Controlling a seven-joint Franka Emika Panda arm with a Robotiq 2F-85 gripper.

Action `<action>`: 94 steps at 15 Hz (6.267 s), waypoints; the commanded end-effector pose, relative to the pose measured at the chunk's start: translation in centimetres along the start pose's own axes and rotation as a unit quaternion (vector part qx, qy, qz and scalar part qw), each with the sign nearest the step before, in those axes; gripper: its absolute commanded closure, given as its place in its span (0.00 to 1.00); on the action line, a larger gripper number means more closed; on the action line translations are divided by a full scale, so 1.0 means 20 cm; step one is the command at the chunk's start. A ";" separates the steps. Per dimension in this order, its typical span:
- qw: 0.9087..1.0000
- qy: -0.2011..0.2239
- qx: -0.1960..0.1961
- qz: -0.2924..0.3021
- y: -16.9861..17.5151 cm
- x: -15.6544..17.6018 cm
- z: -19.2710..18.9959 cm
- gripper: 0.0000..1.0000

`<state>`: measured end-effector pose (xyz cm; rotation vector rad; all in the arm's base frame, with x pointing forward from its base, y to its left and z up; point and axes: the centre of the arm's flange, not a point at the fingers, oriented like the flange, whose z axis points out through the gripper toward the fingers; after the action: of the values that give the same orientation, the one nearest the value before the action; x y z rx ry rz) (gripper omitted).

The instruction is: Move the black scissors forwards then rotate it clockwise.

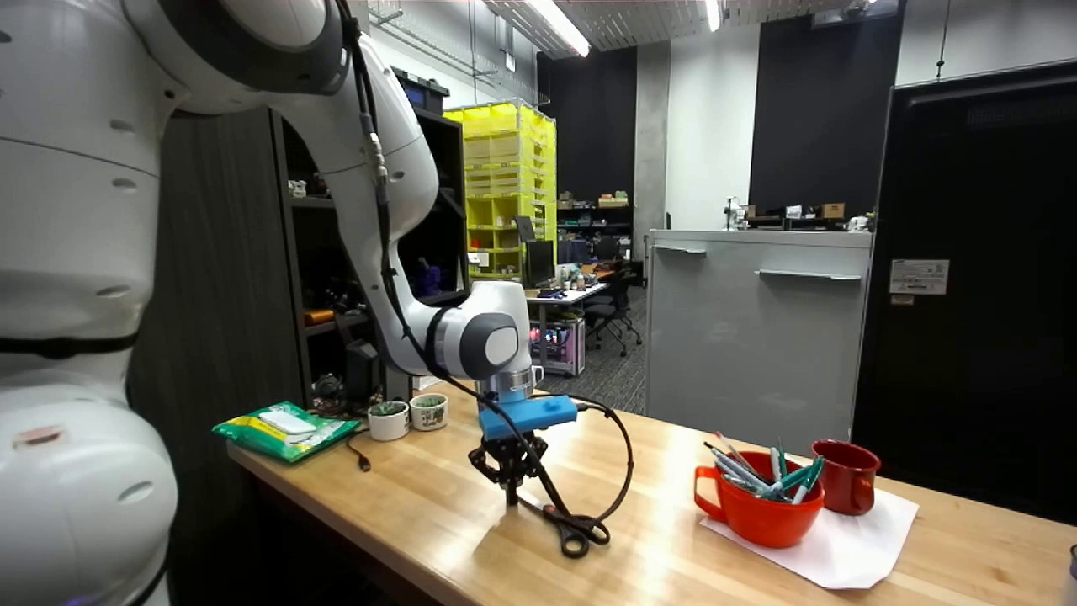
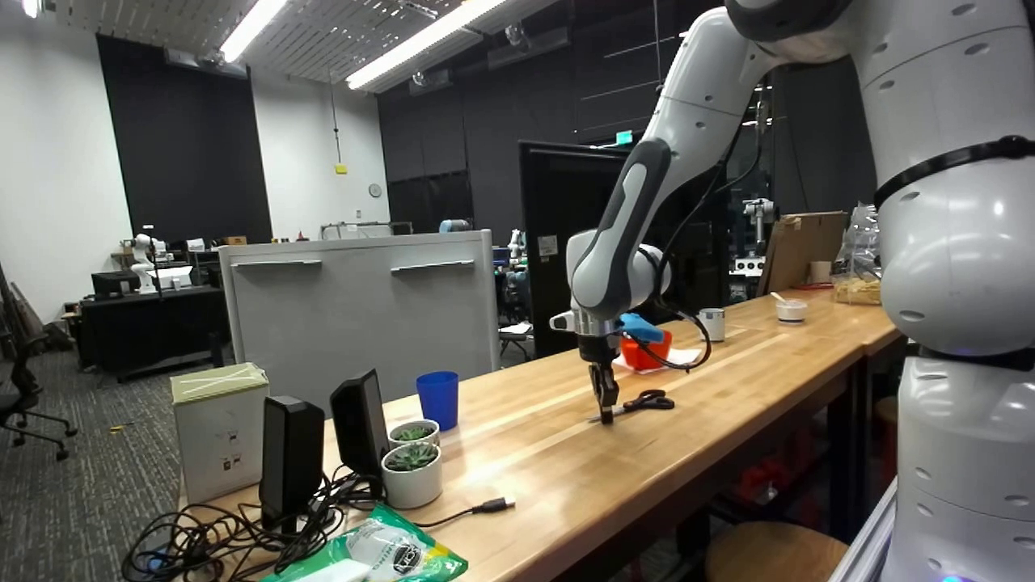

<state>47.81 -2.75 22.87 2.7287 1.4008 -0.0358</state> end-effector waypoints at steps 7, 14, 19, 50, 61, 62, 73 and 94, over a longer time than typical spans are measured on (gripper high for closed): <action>1.000 0.004 -0.001 -0.011 0.16 0.08 0.07 1.00; 1.000 0.000 0.006 -0.012 0.21 0.11 0.08 1.00; 1.000 -0.003 0.011 -0.010 0.25 0.11 0.08 1.00; 1.000 0.012 0.022 -0.010 0.48 0.07 0.10 1.00; 1.000 0.011 0.023 -0.005 0.53 0.06 0.11 1.00; 1.000 0.011 0.023 -0.005 0.54 0.06 0.11 1.00; 1.000 0.010 0.025 -0.002 0.56 0.05 0.12 1.00; 1.000 0.008 0.026 0.002 0.58 0.03 0.12 1.00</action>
<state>57.02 -7.73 23.13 2.7695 1.4148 -0.0466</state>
